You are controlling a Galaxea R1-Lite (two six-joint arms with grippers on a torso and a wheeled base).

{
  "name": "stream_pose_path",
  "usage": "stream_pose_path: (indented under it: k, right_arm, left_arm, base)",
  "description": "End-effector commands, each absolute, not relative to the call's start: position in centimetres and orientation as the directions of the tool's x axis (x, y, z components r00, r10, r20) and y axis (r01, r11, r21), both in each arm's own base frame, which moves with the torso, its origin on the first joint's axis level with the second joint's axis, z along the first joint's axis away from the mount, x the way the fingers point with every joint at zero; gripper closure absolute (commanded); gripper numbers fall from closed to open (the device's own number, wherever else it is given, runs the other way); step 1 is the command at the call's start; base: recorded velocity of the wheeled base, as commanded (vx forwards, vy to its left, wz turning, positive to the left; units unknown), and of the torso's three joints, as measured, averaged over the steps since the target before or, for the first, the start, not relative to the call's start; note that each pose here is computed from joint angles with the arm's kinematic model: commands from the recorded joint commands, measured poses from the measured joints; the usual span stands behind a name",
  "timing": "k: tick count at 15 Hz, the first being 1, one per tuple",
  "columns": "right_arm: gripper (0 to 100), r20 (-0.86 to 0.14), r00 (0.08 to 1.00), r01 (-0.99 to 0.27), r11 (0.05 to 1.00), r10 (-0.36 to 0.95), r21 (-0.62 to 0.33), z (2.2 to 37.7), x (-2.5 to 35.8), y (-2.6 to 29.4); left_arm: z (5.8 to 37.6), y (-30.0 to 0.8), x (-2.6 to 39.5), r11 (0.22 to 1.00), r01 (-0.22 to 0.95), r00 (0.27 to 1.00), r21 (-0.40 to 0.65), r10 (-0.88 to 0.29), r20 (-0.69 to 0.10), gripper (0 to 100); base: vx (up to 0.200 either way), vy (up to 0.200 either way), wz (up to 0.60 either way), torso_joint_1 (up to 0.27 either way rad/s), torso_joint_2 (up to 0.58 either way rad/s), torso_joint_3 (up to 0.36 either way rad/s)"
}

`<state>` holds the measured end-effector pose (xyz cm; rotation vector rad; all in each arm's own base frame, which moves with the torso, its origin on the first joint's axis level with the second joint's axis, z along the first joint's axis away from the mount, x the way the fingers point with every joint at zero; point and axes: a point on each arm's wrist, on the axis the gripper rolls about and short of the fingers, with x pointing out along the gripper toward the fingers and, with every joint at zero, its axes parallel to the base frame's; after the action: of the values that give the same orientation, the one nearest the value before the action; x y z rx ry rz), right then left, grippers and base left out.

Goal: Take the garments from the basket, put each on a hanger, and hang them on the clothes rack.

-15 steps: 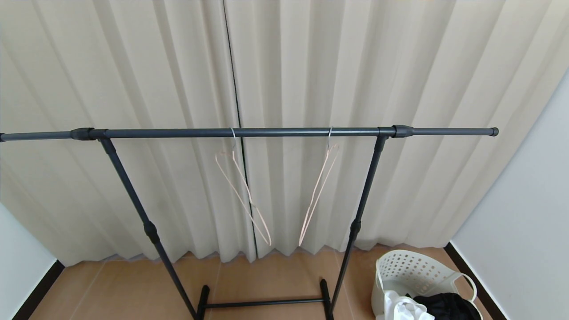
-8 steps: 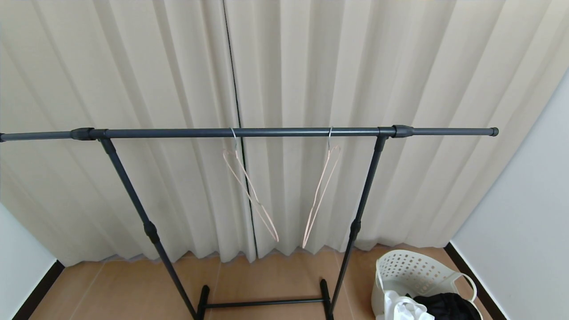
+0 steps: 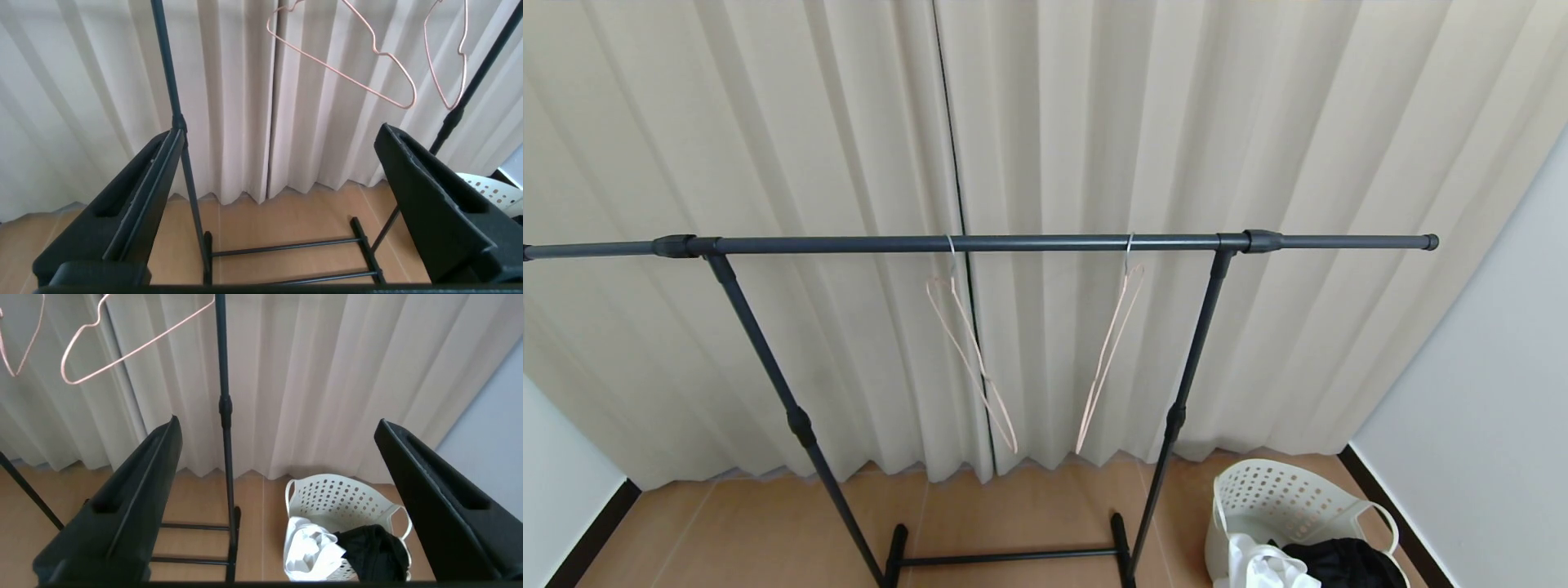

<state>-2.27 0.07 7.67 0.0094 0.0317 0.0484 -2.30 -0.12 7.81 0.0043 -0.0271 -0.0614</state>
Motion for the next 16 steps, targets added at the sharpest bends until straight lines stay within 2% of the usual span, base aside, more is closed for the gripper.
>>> stream_pose_path:
  k: [1,5,16]
  right_arm:
    - [0,-0.043,0.998,-0.05,0.999,0.051,0.011,7.69,-2.18,0.07]
    - [0,-0.083,0.993,-0.086,0.996,0.087,0.012,7.78,-1.87,0.0]
    - [0,-0.083,0.993,-0.088,0.996,0.089,0.014,7.78,-1.87,0.0]
  left_arm:
    - [7.82,-0.12,-2.29,0.998,0.061,0.998,0.005,-0.061,0.026,0]
    - [7.82,-0.12,-2.29,0.998,0.061,0.998,0.001,-0.061,0.026,0]
    - [7.82,-0.12,-2.29,0.998,0.061,0.998,-0.003,-0.061,0.026,0]
  base:
    - [0.0,0.0,0.0,0.0,0.0,0.0]
    - [0.0,0.0,0.0,0.0,0.0,0.0]
    - [0.0,0.0,0.0,-0.143,0.32,0.176]
